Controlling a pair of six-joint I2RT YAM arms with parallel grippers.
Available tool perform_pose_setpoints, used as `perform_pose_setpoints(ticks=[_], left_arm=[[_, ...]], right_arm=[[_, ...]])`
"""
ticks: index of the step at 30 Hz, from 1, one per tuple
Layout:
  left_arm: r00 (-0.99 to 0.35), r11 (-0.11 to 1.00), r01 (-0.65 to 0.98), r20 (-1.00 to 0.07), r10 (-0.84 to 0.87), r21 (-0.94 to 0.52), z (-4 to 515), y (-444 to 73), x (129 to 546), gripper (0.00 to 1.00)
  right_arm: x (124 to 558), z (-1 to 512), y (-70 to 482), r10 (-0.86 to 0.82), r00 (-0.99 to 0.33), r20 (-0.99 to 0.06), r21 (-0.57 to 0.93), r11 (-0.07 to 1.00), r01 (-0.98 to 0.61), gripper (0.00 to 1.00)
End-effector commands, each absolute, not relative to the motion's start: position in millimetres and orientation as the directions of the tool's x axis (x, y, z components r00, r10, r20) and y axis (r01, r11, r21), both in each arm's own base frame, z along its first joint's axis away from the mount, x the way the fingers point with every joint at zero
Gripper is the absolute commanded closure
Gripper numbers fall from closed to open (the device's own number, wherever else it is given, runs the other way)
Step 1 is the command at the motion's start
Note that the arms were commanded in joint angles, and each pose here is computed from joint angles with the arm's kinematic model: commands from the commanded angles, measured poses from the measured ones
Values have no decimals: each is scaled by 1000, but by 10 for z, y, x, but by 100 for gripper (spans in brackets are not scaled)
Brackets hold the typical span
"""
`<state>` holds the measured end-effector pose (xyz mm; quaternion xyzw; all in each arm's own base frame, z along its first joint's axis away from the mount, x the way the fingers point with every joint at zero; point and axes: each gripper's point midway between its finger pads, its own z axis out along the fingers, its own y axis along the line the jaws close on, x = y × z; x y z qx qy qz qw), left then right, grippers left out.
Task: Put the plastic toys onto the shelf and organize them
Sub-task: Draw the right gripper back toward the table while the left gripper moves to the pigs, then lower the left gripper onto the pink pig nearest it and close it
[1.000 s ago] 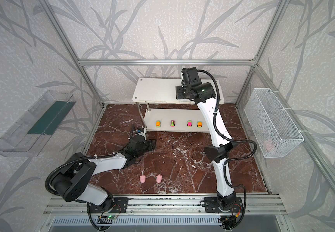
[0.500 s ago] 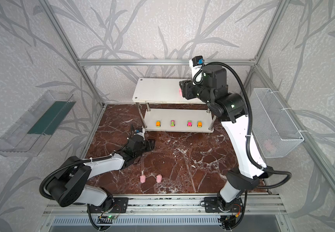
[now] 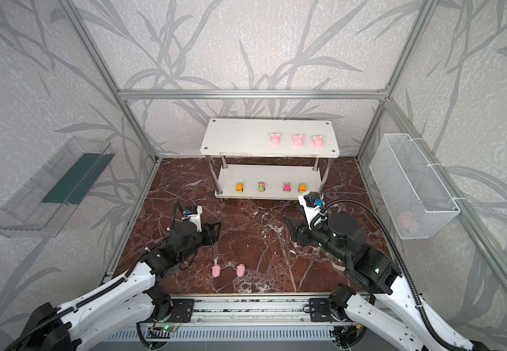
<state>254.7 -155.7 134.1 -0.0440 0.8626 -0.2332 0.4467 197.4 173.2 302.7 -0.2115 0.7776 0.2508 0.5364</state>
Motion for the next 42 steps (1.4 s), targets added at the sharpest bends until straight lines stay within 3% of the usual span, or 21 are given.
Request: perform_pose_setpoints(ticks=[1,9,21,32,42], left_arm=[[-669,919,75,-703,-242,-387,1030,-1437,2254,41],[-769,923,100,-617,-165,-372,690,-1583,1807,33],[-849,948,14,-505,-156,-317,332,-1512,1523,26],[-865,949,-5,-475,-163,-315,268,-1527,1403,31],[-881,972,9,-462,-103,-233,175,-1551,1372,44]], right_arm=[[1900,2577,1753,24,-459,-888,307,774,-554,39],[1954,1661,1856,62,-597,-800,410,782,-469,39],[2003,1232,1922,36,-657,-753,416,800,-433,39],[2031,1038,1939,16,-684,-729,406,816,-413,39],[2066,891,1984,-8,-705,-710,397,821,-410,39]])
